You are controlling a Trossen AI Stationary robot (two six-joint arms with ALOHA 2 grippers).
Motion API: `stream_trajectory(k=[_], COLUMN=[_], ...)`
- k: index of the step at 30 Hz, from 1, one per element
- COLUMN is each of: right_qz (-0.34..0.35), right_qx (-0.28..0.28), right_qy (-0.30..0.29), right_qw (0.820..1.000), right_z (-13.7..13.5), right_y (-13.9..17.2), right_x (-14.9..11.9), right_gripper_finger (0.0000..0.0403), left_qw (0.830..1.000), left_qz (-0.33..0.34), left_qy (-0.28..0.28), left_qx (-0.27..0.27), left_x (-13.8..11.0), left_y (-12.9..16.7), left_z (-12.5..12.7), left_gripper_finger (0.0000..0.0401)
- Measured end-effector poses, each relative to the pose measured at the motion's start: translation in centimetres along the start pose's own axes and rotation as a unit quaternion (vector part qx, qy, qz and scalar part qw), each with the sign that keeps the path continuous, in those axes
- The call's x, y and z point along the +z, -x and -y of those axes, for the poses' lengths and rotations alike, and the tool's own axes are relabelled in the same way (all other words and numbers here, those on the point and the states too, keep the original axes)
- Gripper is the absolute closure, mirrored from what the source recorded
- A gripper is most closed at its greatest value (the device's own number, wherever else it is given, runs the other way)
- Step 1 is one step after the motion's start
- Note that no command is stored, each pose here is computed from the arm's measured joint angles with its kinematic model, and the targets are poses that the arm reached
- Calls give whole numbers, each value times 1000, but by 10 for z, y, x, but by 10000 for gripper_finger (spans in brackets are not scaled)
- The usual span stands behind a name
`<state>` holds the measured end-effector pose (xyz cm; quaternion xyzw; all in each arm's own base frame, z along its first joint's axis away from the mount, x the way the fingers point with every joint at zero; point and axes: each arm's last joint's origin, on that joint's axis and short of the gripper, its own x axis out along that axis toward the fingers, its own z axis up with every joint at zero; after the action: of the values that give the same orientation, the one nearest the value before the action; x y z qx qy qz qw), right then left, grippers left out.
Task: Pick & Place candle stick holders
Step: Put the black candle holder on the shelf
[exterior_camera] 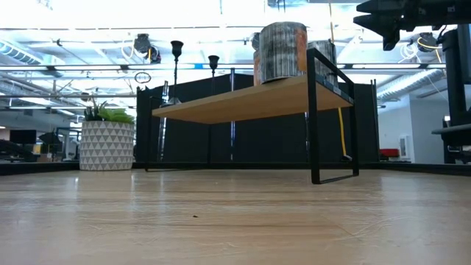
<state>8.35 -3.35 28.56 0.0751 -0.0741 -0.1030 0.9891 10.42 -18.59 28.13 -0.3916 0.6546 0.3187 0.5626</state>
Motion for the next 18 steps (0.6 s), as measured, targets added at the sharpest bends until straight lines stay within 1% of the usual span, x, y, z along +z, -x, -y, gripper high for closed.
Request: stream_trajectory(k=[2, 6, 10, 13, 18], right_qz=[0, 0, 0, 0, 0], right_qx=[0, 0, 0, 0, -1], right_qy=[0, 0, 0, 0, 0], right_qw=[1000, 1000, 1000, 1000, 1000], right_z=[0, 0, 0, 0, 0], right_y=[0, 0, 0, 0, 0], right_x=[0, 0, 0, 0, 0], right_gripper_finger=[268, 268, 268, 268, 268], left_qw=[1000, 1000, 999, 999, 995], left_qz=[3, 14, 12, 17, 39], left_qy=[7, 12, 9, 8, -14], left_qx=[-9, -18, -28, -40, -86], left_x=[0, 1, 8, 18, 42], left_y=[1, 1, 4, 10, 28], left_z=[1, 2, 7, 12, 20], left_gripper_finger=[387, 378, 389, 388, 389])
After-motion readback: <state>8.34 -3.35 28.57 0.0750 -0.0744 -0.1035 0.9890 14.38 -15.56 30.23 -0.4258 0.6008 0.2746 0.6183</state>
